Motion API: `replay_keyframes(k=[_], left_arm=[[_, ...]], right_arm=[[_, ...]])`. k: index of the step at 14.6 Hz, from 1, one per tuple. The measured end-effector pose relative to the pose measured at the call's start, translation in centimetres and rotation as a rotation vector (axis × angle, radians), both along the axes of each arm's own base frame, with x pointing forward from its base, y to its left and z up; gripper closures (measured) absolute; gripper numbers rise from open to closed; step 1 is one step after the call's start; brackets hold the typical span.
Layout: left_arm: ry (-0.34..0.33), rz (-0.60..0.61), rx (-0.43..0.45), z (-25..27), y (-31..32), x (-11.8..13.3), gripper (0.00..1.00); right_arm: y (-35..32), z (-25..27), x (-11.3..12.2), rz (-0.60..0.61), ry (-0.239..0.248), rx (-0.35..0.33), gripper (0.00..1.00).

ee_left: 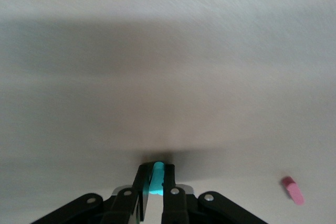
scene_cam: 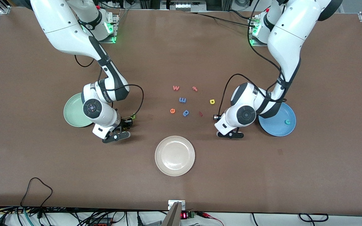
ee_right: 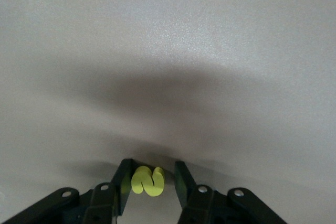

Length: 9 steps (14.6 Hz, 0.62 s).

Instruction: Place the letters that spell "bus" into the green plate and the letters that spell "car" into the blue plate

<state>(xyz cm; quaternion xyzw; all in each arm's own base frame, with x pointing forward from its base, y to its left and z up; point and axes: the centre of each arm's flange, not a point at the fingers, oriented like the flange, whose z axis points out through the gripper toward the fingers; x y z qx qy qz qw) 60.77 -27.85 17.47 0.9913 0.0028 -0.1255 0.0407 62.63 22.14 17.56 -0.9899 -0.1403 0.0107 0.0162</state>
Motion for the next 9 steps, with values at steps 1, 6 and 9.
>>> replay_keyframes(k=[1, 6, 9], left_arm=[[-0.003, 0.015, 0.003, 0.7, 1.6, 0.9, 0.85], [0.014, -0.006, -0.016, 6.4, 15.6, 4.8, 0.85], [0.036, -0.018, -0.015, 6.5, 23.8, 5.2, 0.85]], right_arm=[[0.1, 0.0, 0.0, 0.000, 0.000, 0.000, 0.62], [0.1, 0.3, 0.0, 0.000, 0.002, -0.001, 0.72], [-1.4, 0.4, 0.4, -0.021, 0.010, -0.012, 0.72]])
